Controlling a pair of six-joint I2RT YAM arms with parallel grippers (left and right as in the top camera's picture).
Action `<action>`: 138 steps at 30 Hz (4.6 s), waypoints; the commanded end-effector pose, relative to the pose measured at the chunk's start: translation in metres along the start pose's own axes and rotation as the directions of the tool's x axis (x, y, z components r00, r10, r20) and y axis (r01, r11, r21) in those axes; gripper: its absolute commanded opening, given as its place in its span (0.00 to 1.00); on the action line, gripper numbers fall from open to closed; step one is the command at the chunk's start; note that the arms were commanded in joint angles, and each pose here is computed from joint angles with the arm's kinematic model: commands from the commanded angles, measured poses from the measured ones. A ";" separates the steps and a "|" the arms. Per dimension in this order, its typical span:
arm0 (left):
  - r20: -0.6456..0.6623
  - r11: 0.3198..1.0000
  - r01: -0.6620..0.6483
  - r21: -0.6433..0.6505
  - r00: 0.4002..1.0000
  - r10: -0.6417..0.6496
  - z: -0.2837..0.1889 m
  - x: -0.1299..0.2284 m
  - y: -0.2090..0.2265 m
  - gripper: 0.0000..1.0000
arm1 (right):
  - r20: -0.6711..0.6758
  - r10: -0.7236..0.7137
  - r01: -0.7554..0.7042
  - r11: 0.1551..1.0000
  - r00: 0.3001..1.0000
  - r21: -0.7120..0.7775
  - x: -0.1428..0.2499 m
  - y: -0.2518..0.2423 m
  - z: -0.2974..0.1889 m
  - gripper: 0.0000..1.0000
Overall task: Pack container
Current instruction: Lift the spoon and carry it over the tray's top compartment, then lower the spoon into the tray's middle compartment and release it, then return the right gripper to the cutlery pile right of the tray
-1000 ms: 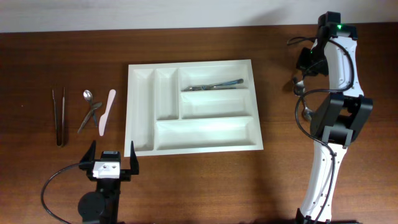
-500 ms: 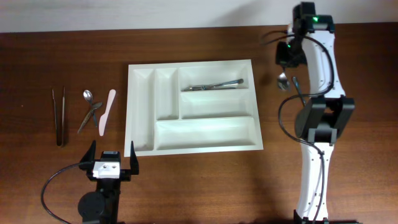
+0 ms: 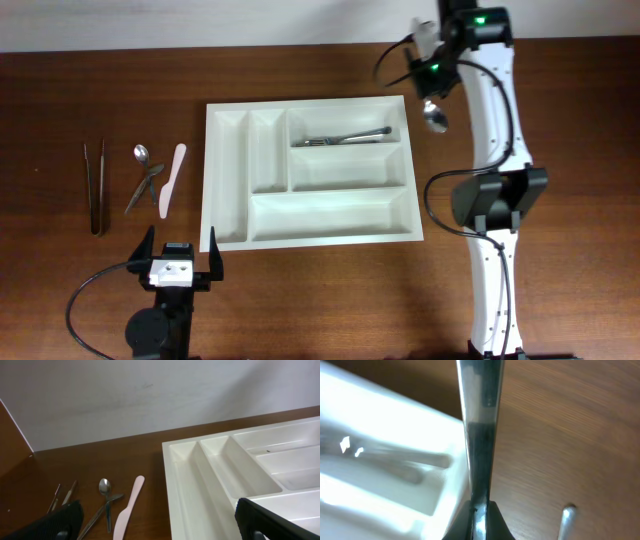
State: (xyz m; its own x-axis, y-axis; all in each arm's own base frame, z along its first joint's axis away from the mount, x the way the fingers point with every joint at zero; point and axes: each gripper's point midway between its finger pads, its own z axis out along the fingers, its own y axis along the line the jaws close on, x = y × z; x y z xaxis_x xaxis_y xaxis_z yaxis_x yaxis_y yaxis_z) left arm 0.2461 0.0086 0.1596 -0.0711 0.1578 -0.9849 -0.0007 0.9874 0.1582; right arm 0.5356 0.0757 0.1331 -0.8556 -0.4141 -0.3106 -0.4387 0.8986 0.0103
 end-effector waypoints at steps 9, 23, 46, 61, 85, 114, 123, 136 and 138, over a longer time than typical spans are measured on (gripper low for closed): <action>0.003 1.000 -0.009 0.009 1.000 0.009 0.000 0.001 -0.001 0.99 | 0.045 -0.475 0.471 0.848 0.879 -0.241 0.003 0.117 -0.006 0.04; 0.003 1.000 -0.009 0.009 1.000 0.009 0.000 0.001 -0.001 0.99 | 0.295 -0.709 0.760 0.529 0.640 -0.376 0.009 0.176 -0.010 0.04; 0.003 1.000 -0.009 0.009 1.000 0.009 0.000 0.001 -0.001 0.99 | 0.392 -0.659 0.758 0.470 0.642 -0.452 0.010 0.196 -0.001 0.04; 0.003 1.000 -0.009 0.009 1.000 0.009 0.000 0.001 -0.001 0.99 | 0.533 -0.590 0.770 0.603 0.607 -0.210 -0.072 0.183 0.003 0.04; 0.003 1.000 -0.009 0.009 1.000 0.009 0.000 0.001 -0.001 0.99 | 0.254 -0.835 0.847 0.383 0.488 -0.369 0.030 0.163 0.014 0.04; 0.003 1.000 -0.009 0.009 1.000 0.009 0.000 0.001 -0.001 0.99 | 0.279 -0.872 0.837 0.227 0.402 -0.497 0.073 0.170 0.044 0.96; 0.003 1.000 -0.009 0.009 1.000 0.009 0.000 0.001 -0.001 0.99 | 0.318 -0.846 0.902 0.377 0.427 -0.208 0.000 0.149 -0.021 0.99; 0.004 1.000 -0.009 0.009 1.000 0.009 0.000 0.000 -0.001 0.99 | 0.204 -0.207 0.235 0.964 0.957 -0.127 -0.003 -0.025 -0.045 0.99; 0.003 1.000 -0.009 0.009 1.000 0.009 0.000 0.000 -0.001 0.99 | 0.209 -0.040 0.080 0.979 0.977 -0.185 0.003 -0.038 -0.051 0.99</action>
State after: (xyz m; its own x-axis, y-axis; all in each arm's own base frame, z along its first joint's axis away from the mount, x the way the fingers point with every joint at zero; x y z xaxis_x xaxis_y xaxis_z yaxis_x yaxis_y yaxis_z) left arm 0.2461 0.0086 0.1596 -0.0711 0.1582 -0.9848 -0.0007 0.9873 0.1586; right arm 0.5362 0.0508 0.1696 -0.5803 -0.6484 -0.4927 -0.7486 0.6629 0.0093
